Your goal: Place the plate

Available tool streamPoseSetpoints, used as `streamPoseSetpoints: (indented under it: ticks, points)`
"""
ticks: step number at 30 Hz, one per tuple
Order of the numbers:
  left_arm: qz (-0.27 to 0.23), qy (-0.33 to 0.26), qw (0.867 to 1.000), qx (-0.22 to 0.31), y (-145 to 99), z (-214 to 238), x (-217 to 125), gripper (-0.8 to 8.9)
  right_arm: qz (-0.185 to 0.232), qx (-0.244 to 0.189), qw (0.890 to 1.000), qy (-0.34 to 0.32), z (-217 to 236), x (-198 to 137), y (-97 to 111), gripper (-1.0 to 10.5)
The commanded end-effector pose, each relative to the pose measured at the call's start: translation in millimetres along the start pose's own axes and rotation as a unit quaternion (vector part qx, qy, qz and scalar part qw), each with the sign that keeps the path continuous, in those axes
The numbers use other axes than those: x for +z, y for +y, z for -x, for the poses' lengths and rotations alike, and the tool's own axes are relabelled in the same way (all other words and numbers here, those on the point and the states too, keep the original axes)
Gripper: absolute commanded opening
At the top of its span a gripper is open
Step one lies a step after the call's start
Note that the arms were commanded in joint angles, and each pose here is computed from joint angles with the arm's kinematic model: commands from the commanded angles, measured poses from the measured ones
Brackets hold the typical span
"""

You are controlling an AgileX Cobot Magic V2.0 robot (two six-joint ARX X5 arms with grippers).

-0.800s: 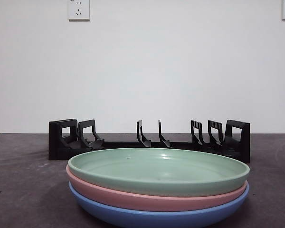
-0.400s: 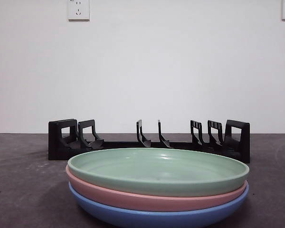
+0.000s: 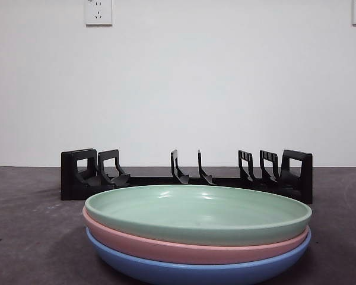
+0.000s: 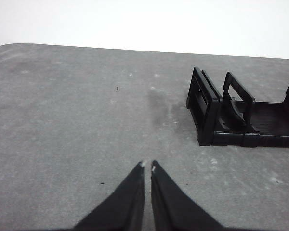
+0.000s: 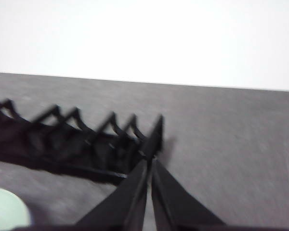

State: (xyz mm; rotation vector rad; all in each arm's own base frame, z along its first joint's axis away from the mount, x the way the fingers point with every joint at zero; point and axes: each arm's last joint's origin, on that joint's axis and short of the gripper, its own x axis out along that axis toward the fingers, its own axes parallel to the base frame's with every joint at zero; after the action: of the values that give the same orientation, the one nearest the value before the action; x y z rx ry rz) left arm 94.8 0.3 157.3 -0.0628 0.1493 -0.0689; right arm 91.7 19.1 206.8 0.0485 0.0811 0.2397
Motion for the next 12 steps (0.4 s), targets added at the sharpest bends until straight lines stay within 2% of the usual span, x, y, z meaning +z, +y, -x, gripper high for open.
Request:
streamPoseSetpoints:
  ticks: [1, 6, 12]
  points:
    - [0.004, 0.012, 1.0, 0.003, 0.8, -1.8, -7.0, 0.22, 0.008, -0.015, 1.0, -0.008, 0.5, -13.8, -2.8, 0.2]
    - [0.004, 0.012, 1.0, 0.003, 0.8, -1.8, -7.0, 0.22, 0.002, -0.042, 0.999, 0.009, -4.0, -42.2, -8.6, 0.2]
    - [0.004, 0.012, 1.0, 0.003, 0.8, -1.8, -7.0, 0.22, 0.0, -0.059, 0.997, 0.044, -5.9, -56.0, -10.5, 0.2]
